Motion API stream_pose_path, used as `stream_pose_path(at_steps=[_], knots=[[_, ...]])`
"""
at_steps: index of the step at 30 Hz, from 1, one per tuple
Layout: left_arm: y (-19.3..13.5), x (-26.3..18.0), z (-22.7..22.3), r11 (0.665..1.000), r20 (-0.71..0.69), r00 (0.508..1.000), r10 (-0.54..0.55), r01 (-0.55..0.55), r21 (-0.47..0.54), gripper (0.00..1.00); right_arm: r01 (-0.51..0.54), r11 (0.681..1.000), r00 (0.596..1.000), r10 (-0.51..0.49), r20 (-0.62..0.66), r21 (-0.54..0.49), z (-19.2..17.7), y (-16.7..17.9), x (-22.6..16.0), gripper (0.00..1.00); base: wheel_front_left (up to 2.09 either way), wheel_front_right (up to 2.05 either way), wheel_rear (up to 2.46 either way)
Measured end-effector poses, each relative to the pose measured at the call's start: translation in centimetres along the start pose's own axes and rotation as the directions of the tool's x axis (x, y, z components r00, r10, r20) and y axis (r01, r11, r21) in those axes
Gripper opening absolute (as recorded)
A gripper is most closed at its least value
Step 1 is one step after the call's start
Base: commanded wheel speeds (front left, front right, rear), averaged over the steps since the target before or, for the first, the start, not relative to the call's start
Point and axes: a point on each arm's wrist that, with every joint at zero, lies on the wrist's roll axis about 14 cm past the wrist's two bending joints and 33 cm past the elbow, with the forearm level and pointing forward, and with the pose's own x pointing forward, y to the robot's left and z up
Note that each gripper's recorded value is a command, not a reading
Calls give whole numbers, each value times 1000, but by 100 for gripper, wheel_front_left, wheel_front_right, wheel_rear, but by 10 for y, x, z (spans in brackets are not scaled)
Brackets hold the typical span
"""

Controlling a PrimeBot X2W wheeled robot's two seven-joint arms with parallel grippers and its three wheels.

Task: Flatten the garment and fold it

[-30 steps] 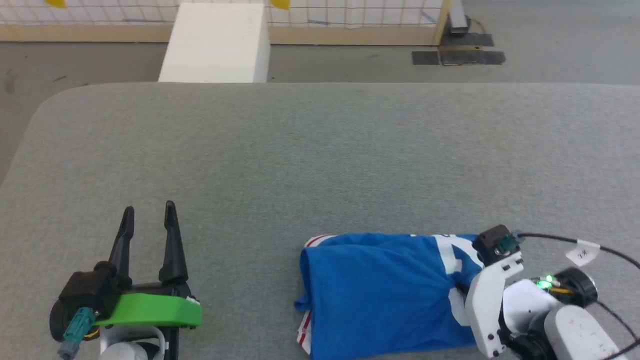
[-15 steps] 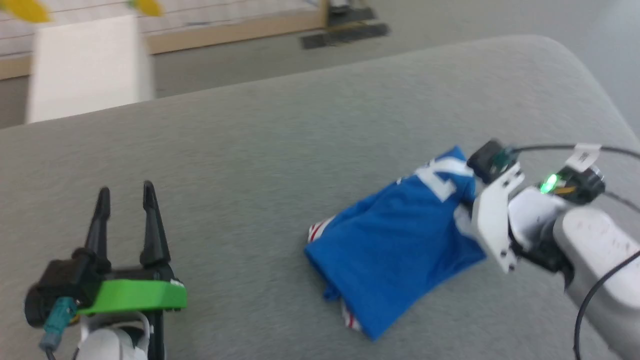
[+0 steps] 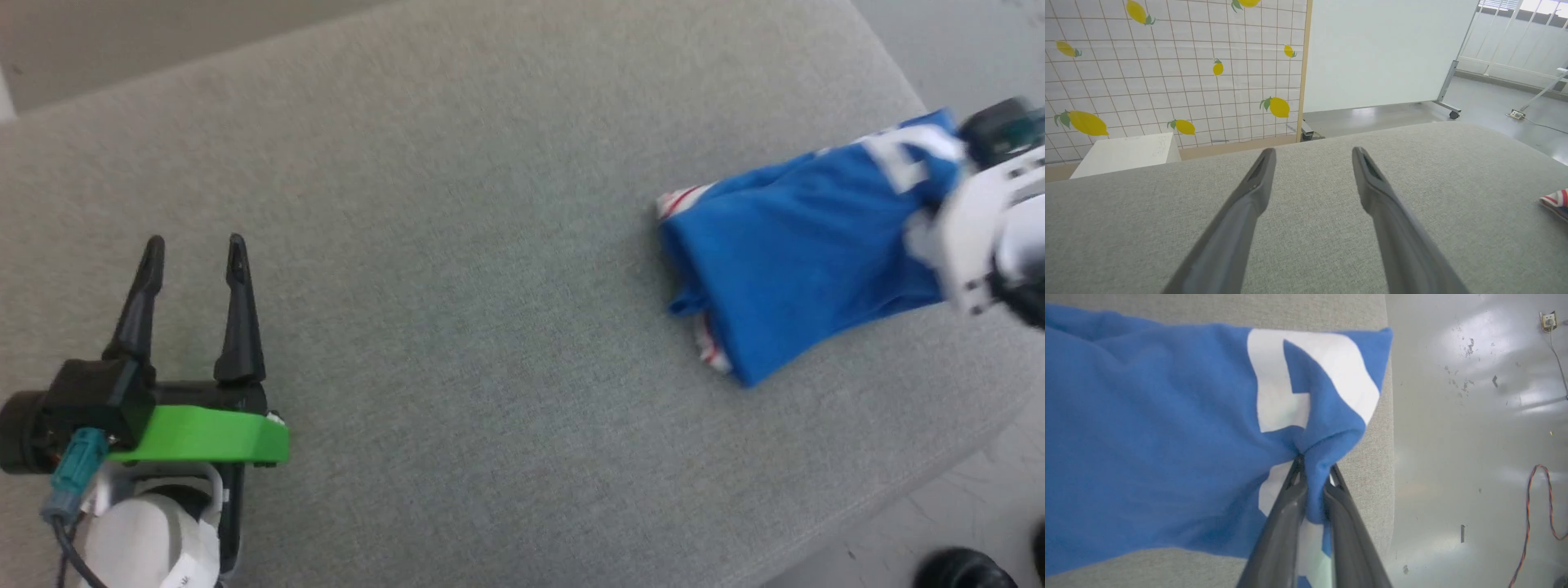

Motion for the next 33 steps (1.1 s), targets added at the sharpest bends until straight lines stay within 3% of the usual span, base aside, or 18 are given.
stream_pose_path(at_steps=[5, 10, 11, 12, 17, 23, 26, 28, 29, 30, 33], knots=[[13, 5, -22, 1000, -46, 999, 19, -19, -2, 100, 135, 990, 990, -133, -53, 42, -12, -48, 15, 0, 0, 0, 0], [25, 5, -40, 999, -87, 995, 39, -38, 10, 100, 215, 974, 974, -209, -83, 73, -18, -70, 29, 0, 0, 0, 0], [27, 4, -43, 999, -93, 995, 43, -42, 10, 100, 226, 971, 972, -219, -89, 75, -20, -72, 32, 19, 0, 0, 0], [28, 4, -46, 999, -98, 994, 47, -46, 10, 100, 236, 969, 968, -229, -98, 72, -22, -74, 35, 100, 0, 0, 0], [39, -3, -51, 997, -121, 989, 80, -78, 22, 100, 266, 962, 962, -262, -73, 63, -15, -81, 43, 100, 0, 0, 0], [40, -10, -39, 994, -85, 991, 105, -103, 21, 100, 262, 959, 946, -278, 169, 111, 41, -90, 31, 100, 0, 0, 0], [37, -17, -30, 992, -59, 991, 123, -124, -13, 100, 189, 963, 880, -253, 403, 191, 98, -83, 11, 100, 0, 0, 0], [35, -23, -22, 990, -42, 990, 135, -136, -24, 100, 136, 973, 813, -218, 540, 188, 136, -76, -11, 100, 0, 0, 0], [34, -27, -18, 990, -34, 989, 141, -142, -25, 100, 92, 973, 768, -204, 607, 211, 154, -73, -25, 100, 0, 0, 0], [36, -38, -5, 987, -10, 987, 161, -162, -20, 100, -15, 977, 644, -153, 750, 213, 190, -60, -64, 100, 0, 0, 0], [40, -48, 14, 982, 27, 982, 188, -188, -18, 100, -120, 973, 524, -107, 845, 198, 209, -41, -100, 100, 0, 0, 0]])
